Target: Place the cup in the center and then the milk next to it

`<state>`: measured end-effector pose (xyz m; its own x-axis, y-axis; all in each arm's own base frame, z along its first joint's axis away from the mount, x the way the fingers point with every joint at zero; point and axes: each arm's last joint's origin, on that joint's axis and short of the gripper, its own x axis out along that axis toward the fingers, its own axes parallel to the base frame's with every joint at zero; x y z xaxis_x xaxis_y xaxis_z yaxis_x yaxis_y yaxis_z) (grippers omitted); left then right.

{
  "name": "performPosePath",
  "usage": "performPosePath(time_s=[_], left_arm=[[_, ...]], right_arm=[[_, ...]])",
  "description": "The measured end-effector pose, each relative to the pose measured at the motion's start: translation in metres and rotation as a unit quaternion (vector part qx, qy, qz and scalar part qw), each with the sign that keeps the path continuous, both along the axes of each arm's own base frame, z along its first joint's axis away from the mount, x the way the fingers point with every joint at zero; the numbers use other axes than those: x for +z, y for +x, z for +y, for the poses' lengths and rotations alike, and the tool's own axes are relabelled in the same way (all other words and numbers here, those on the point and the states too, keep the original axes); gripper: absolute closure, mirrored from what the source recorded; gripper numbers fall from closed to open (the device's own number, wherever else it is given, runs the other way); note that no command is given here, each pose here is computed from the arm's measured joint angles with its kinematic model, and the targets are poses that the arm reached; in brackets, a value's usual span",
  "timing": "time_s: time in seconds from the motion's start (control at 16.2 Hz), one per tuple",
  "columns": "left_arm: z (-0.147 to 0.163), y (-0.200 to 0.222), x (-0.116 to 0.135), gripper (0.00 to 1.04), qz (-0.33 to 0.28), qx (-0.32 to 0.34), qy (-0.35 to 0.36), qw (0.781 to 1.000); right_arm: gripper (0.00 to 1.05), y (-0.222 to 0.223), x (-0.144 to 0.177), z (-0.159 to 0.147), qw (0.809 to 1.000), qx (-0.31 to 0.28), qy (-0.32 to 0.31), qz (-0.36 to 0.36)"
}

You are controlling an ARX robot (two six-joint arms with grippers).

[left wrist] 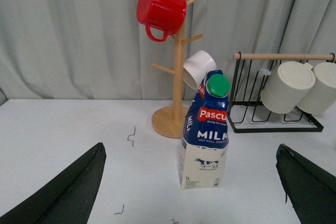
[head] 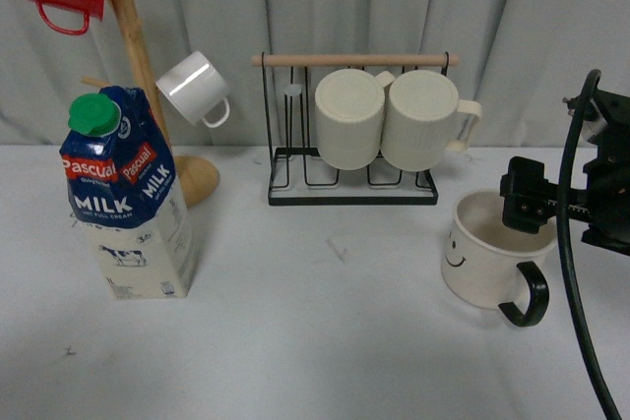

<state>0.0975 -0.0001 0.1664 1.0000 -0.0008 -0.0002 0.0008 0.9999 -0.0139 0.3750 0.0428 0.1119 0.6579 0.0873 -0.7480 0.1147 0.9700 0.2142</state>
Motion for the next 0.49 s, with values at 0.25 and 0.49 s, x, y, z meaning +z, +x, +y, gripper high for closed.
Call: performPosePath(time_s=[0.25,0.49], left_arm=[[0.0,0.0,0.0,0.07,0.0,0.0,0.0,1.0],[0.0,0.0,0.0,0.07,0.0,0.0,0.0,1.0]], right_arm=[[0.52,-0.0002,0.0001,0.0053,1.0,0.008,0.001,-0.001],[0.88,-0.0006,-0.0027,0.004,1.0,0.007,0.0,0.008]])
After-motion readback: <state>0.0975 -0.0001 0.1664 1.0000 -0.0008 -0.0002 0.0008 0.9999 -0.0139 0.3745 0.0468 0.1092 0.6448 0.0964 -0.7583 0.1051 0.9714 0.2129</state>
